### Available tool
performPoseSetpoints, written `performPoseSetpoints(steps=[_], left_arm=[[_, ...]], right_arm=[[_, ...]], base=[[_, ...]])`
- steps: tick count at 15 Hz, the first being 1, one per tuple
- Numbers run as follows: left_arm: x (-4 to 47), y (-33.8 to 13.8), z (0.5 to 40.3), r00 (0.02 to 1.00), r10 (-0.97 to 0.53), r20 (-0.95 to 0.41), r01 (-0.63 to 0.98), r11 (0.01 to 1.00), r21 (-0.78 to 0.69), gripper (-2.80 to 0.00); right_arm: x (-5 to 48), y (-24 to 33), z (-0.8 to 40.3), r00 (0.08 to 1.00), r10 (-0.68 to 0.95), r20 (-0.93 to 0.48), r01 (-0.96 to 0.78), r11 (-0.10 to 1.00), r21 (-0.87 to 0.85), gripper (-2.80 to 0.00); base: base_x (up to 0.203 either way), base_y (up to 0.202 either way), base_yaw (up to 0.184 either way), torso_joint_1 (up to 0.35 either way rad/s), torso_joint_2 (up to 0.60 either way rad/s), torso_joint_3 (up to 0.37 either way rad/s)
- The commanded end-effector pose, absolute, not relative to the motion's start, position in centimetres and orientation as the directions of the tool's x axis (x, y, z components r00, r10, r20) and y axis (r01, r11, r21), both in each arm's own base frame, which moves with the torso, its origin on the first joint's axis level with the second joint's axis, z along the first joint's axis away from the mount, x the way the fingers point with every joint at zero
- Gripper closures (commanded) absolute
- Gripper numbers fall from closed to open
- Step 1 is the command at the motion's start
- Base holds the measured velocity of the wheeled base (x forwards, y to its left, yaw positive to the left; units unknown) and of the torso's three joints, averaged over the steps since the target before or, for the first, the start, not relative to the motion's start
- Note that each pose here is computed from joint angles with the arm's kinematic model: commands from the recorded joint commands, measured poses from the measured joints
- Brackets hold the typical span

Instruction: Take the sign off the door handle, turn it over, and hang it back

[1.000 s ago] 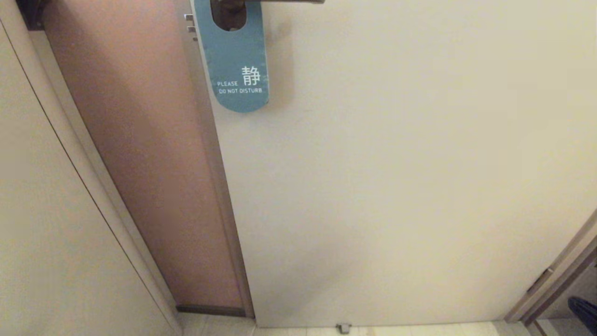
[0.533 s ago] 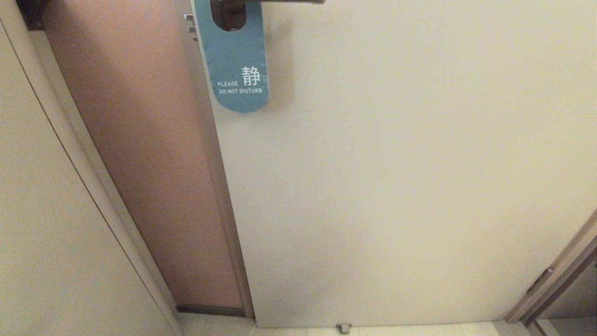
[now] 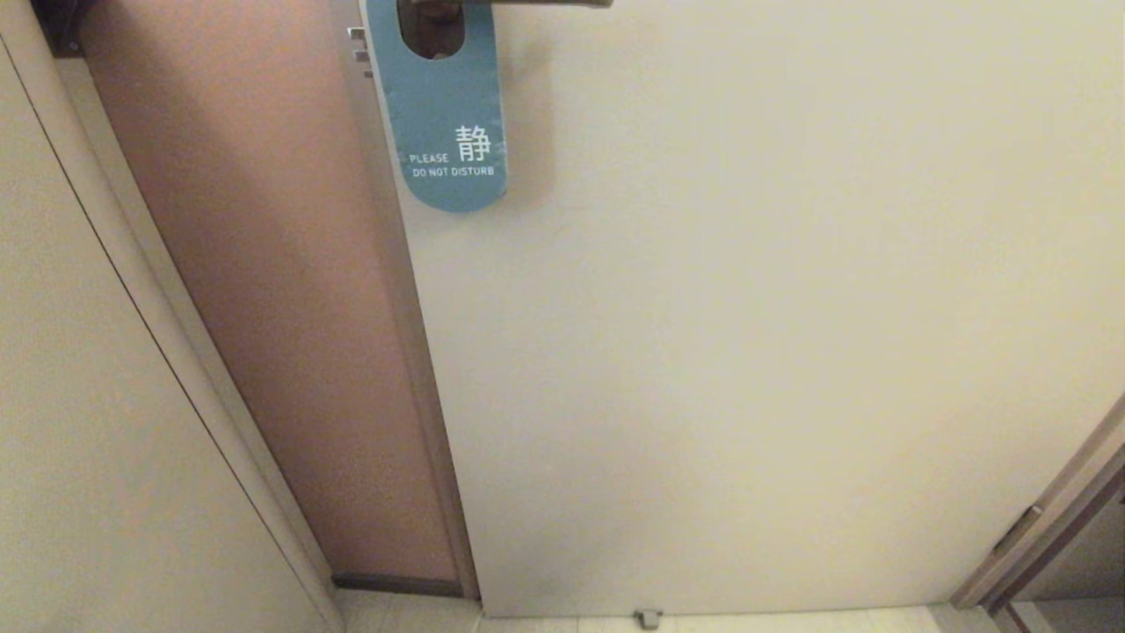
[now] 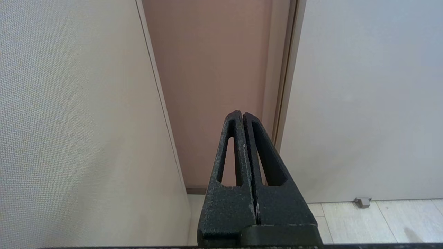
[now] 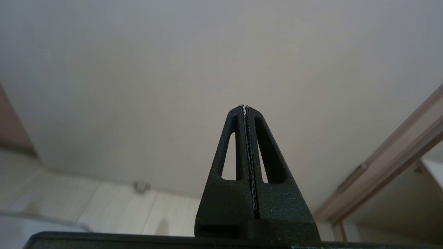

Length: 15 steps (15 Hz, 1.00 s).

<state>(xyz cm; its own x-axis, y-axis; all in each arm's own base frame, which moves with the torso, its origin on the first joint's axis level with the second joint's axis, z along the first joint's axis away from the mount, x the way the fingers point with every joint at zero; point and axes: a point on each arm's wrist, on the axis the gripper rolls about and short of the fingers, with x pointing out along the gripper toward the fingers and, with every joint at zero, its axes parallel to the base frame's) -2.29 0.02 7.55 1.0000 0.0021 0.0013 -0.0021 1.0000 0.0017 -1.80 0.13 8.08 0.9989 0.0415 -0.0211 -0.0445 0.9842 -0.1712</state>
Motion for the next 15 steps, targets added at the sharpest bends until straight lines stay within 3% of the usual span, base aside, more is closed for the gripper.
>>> performPoseSetpoints(steps=[1, 15], left_arm=[[-2.28, 0.02, 7.55, 1.000, 0.003, 0.000, -0.003, 1.000, 0.002, 0.00], [-2.28, 0.02, 7.55, 1.000, 0.003, 0.000, -0.003, 1.000, 0.002, 0.00]], right_arm=[[-2.29, 0.13, 7.96, 0.998, 0.044, 0.040, -0.036, 0.984, -0.174, 0.00], [-2.29, 0.12, 7.96, 0.998, 0.043, 0.040, -0.036, 0.985, -0.171, 0.00]], base=[[0.000, 0.000, 0.000, 0.000, 0.00, 0.000], [0.000, 0.000, 0.000, 0.000, 0.00, 0.000]])
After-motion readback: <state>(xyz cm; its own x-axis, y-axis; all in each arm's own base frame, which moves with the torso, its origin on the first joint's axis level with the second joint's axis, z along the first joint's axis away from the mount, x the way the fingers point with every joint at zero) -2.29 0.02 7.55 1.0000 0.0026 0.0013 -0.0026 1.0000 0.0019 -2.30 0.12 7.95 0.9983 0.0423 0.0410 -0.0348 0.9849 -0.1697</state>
